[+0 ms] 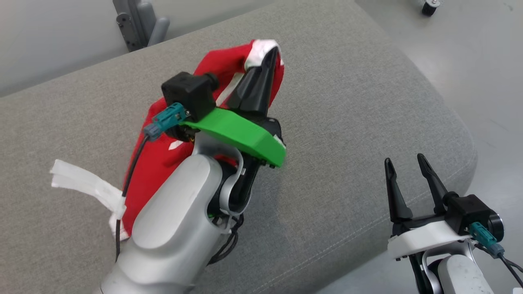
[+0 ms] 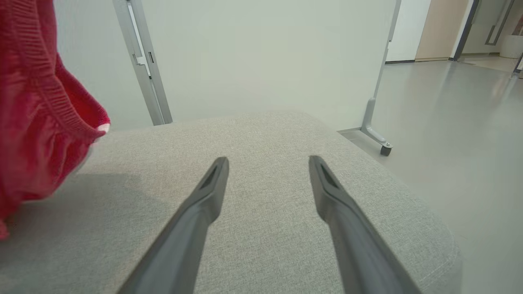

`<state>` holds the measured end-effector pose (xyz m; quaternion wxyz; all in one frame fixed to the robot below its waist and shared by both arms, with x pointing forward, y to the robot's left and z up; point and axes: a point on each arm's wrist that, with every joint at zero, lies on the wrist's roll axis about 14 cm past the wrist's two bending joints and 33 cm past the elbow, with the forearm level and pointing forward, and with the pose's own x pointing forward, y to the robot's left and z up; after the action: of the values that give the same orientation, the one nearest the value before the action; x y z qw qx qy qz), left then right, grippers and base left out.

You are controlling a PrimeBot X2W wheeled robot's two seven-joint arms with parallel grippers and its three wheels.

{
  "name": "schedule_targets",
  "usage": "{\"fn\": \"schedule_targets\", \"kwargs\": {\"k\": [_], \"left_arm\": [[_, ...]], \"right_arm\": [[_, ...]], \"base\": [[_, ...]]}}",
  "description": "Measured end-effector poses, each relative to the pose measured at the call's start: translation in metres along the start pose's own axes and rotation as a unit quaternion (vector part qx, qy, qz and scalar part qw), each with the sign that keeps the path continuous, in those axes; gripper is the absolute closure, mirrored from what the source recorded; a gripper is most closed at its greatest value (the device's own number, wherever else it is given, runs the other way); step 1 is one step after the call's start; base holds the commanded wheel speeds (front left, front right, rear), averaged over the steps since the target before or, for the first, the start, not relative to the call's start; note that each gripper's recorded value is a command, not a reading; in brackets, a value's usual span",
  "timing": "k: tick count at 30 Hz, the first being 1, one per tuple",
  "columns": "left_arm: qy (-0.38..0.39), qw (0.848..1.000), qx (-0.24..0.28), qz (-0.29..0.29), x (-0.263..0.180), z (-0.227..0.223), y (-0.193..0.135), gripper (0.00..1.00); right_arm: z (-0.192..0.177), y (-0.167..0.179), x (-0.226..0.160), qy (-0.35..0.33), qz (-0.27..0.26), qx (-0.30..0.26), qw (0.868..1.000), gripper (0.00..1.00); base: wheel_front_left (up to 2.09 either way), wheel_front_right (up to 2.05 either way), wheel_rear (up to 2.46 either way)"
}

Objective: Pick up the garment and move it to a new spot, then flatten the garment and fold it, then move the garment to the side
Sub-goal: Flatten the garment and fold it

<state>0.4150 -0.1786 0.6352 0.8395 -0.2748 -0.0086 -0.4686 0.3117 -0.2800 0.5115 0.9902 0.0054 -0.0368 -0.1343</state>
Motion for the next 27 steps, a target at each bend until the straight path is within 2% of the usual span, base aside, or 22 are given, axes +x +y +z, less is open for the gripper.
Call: {"fn": "schedule_targets", "kwargs": {"k": [5,8,11,14,20,24,26,27], "left_arm": [[-0.101,0.994,-0.034,0.003,0.009,0.056,-0.022,1.00],[-0.121,0.992,-0.046,0.013,0.011,0.071,-0.027,1.00],[-0.112,0.992,-0.052,0.028,0.009,0.066,-0.024,1.00],[-0.094,0.991,-0.059,0.071,0.000,0.049,0.000,1.00],[-0.013,0.984,-0.068,0.164,-0.054,-0.028,0.059,1.00],[0.068,0.980,-0.049,0.179,-0.114,-0.080,0.086,1.00],[0.110,0.973,-0.048,0.195,-0.149,-0.102,0.099,1.00],[0.110,0.973,-0.048,0.195,-0.149,-0.102,0.099,1.00]], "right_arm": [[0.004,-0.001,-0.003,-0.007,0.000,-0.001,1.000,0.00],[0.006,0.001,-0.004,-0.011,0.004,0.001,1.000,0.00],[0.008,0.004,-0.002,-0.015,0.009,0.002,1.000,0.00],[0.008,0.009,-0.001,-0.015,0.016,0.004,1.000,0.00],[0.000,0.009,-0.002,-0.004,0.014,0.008,1.000,0.00],[-0.010,0.013,-0.003,0.011,0.022,0.003,1.000,0.00],[-0.013,0.017,-0.002,0.016,0.028,0.002,0.999,0.00],[-0.013,0.017,-0.002,0.016,0.028,0.002,0.999,0.00]], "base": [[0.00,0.00,0.00],[0.00,0.00,0.00],[0.00,0.00,0.00],[0.00,0.00,0.00],[0.00,0.00,0.00],[0.00,0.00,0.00],[0.00,0.00,0.00],[0.00,0.00,0.00]]}}
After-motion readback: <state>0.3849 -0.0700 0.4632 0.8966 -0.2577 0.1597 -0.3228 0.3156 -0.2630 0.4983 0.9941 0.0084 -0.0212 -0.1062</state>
